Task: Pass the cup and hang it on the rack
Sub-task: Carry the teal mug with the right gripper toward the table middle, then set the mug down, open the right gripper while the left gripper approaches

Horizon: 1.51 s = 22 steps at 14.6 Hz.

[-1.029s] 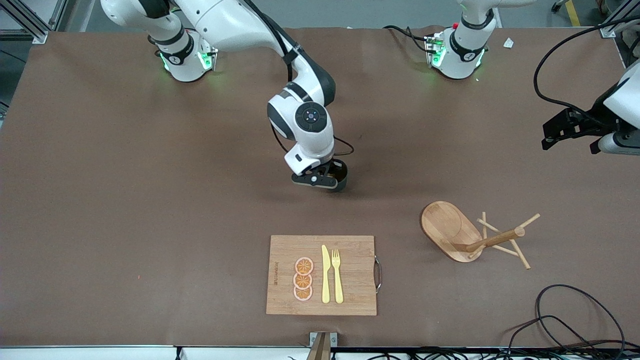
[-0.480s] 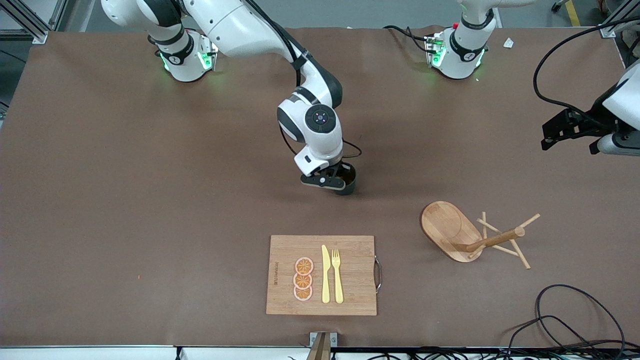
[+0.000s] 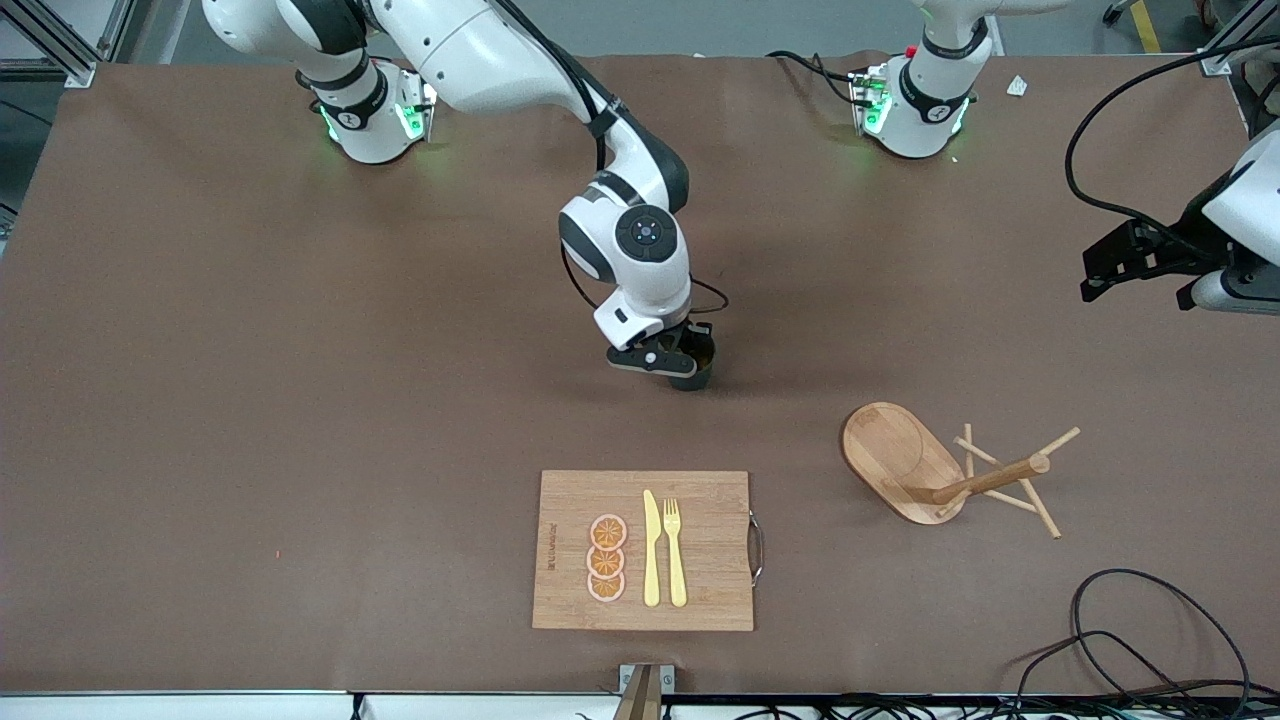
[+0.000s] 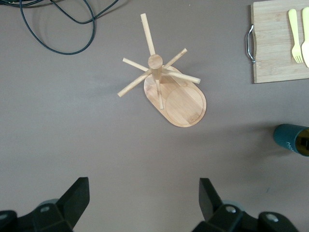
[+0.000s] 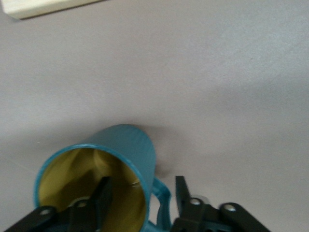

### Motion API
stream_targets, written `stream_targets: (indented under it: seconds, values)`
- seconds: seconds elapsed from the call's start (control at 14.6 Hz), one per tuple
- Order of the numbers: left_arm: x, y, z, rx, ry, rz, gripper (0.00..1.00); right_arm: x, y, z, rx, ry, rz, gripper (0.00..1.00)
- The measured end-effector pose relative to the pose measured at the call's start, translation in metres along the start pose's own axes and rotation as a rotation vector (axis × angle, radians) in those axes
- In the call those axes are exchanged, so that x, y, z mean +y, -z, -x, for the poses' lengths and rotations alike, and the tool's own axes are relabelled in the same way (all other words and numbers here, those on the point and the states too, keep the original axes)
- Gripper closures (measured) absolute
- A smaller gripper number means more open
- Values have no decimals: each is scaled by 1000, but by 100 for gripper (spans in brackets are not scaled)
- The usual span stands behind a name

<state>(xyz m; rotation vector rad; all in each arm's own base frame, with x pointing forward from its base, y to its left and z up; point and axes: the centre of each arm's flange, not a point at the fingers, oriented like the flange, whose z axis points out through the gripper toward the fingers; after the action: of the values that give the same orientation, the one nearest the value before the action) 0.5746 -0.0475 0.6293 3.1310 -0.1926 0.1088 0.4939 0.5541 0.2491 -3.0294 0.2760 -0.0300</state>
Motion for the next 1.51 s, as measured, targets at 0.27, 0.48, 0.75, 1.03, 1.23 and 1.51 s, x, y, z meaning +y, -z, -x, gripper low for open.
stream_targets:
  seconds: [0.27,0.48,0.75,1.03,1.23,1.51]
  values:
    - [12,0,0,0,-1,2,0,-8,39,-10,-30,1,48,0]
    - [41,1,0,2,72,8,0,6,87,-39,-28,35,50,0]
    - [118,5,8,3,196,26,0,83,151,-113,-55,11,100,0]
    - [177,4,20,-5,317,31,0,197,213,-181,-146,132,138,0]
    - [223,-8,27,16,393,-31,0,300,256,-218,-227,208,136,0]
    - [300,-41,43,44,452,-110,0,422,295,-239,-242,213,160,0]
